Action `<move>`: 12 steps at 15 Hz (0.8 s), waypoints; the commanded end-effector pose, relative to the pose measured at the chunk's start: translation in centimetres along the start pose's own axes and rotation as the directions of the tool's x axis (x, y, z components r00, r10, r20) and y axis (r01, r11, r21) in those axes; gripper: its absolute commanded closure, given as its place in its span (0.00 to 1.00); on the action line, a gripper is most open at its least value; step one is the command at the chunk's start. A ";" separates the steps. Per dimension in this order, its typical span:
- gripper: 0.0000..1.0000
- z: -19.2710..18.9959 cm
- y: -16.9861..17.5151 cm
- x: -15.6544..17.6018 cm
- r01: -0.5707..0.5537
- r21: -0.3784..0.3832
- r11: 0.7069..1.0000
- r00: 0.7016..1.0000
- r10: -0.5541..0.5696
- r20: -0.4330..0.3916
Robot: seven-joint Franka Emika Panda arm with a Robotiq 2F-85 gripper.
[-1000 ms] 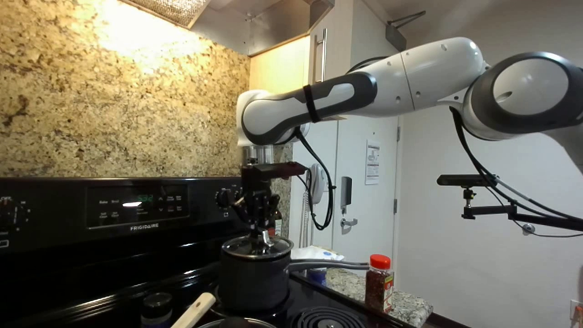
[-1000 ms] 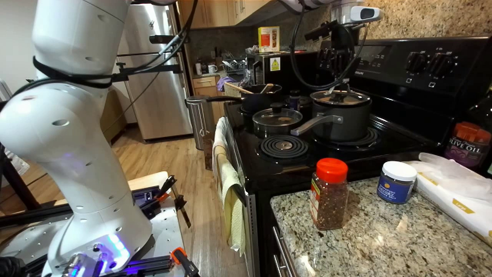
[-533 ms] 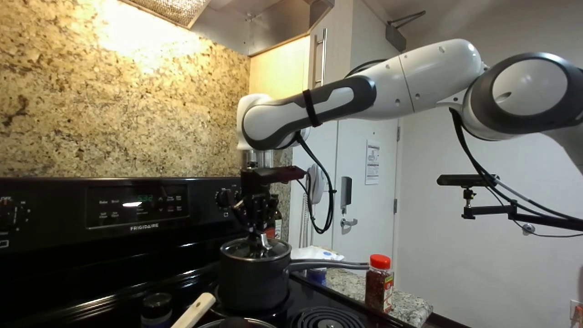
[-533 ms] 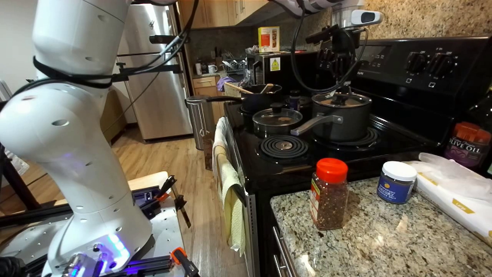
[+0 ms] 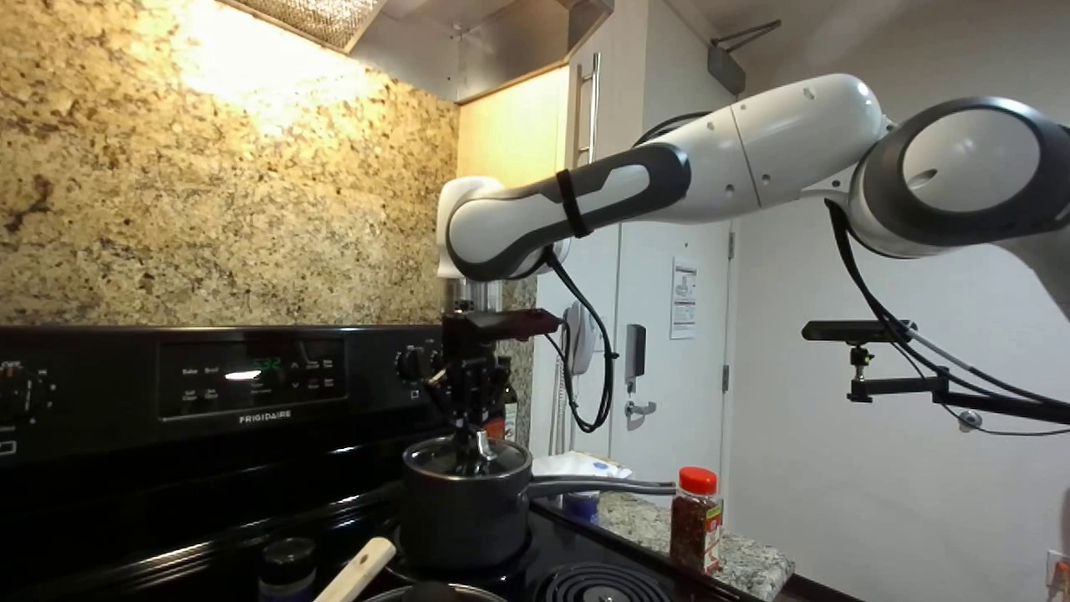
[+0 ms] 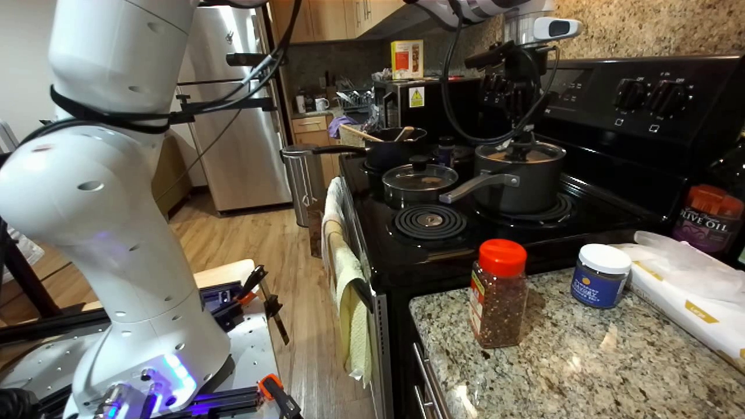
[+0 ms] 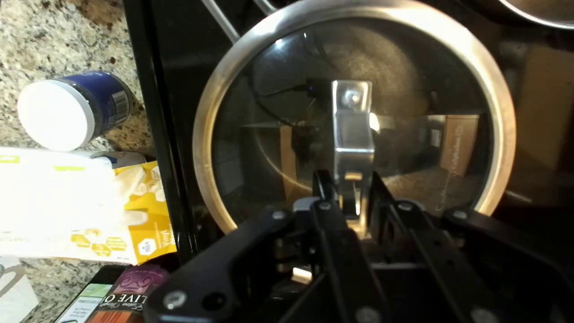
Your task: Put the right lid on the right black pot
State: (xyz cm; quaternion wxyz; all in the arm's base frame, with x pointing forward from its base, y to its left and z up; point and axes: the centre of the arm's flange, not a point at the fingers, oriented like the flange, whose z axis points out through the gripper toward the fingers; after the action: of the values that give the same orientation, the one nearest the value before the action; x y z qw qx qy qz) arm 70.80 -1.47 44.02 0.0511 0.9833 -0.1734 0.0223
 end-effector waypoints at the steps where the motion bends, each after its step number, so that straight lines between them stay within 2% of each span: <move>1: 0.94 -0.7 0.8 -1.1 0.015 0.022 1.000 1.000 -0.015 0.008; 3: 0.93 -0.8 0.7 -1.4 0.021 0.011 1.000 0.999 -0.021 0.028; 4: 0.55 -0.8 0.7 -1.6 0.015 0.007 1.000 0.999 -0.015 0.038; 5: 0.54 -0.8 0.7 -1.8 0.015 0.009 1.000 0.999 -0.015 0.051; 8: 0.37 -1.2 0.8 -2.6 0.010 -0.005 1.000 0.995 -0.009 0.103; 12: 0.11 -3.1 0.5 -4.1 0.029 -0.005 1.000 0.992 -0.029 0.123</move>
State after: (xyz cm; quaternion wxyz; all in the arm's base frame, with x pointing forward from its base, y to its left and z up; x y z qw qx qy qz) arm 68.94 -0.97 45.11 0.0573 0.9828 -0.1733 -0.0277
